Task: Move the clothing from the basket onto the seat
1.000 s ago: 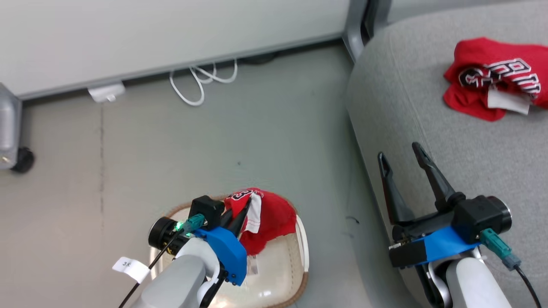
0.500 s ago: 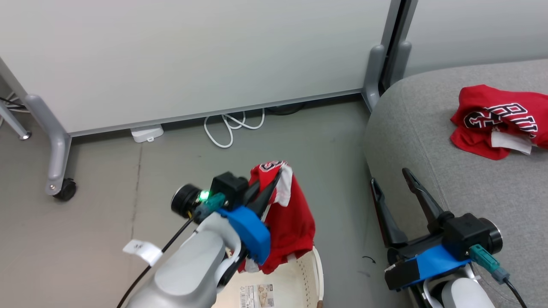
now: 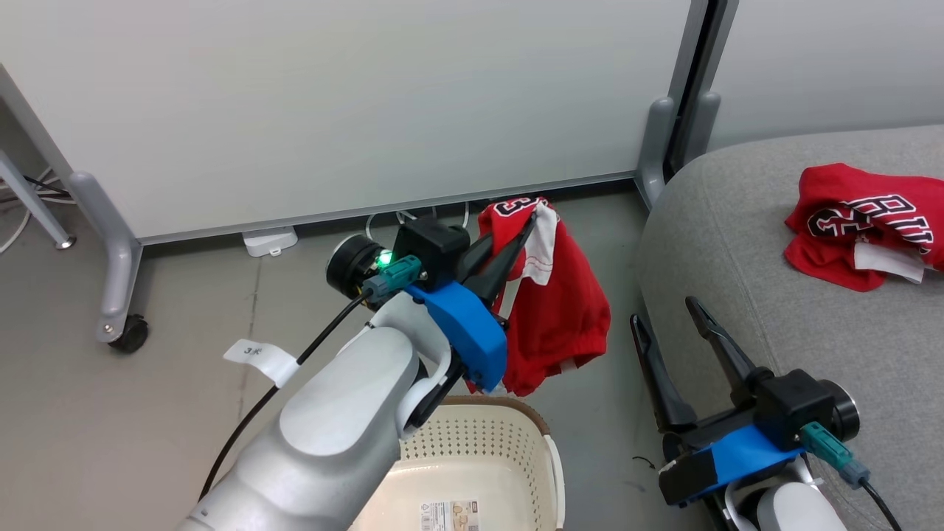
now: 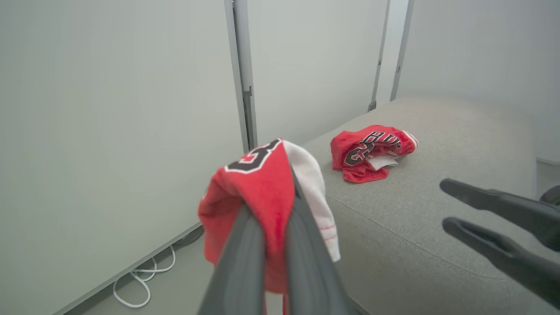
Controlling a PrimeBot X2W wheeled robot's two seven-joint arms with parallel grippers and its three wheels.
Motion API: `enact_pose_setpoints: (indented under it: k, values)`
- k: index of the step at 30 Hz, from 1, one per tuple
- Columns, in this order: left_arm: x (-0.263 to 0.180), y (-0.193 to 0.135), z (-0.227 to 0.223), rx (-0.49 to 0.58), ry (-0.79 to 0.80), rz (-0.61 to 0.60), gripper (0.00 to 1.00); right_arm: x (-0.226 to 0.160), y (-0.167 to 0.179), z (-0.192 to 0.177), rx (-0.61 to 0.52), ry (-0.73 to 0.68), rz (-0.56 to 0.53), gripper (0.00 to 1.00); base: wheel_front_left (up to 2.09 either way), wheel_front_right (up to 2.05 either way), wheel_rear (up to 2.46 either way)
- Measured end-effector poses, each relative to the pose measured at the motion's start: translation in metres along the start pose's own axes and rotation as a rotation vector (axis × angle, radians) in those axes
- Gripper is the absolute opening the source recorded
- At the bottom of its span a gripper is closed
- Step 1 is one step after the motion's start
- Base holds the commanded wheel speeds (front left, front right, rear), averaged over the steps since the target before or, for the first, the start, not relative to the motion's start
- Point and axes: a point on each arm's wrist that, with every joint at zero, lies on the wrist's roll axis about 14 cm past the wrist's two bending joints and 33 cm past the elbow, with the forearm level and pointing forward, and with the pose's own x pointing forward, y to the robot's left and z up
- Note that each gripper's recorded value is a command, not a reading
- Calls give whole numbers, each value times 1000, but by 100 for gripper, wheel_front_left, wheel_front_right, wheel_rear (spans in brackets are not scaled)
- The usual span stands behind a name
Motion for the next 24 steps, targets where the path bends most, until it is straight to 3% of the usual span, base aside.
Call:
enact_pose_setpoints:
  k: [24]
  values:
    - [3,-13,12,8,-12,-40,0,23,17,-20,-16,90,70,100,0,0,0]
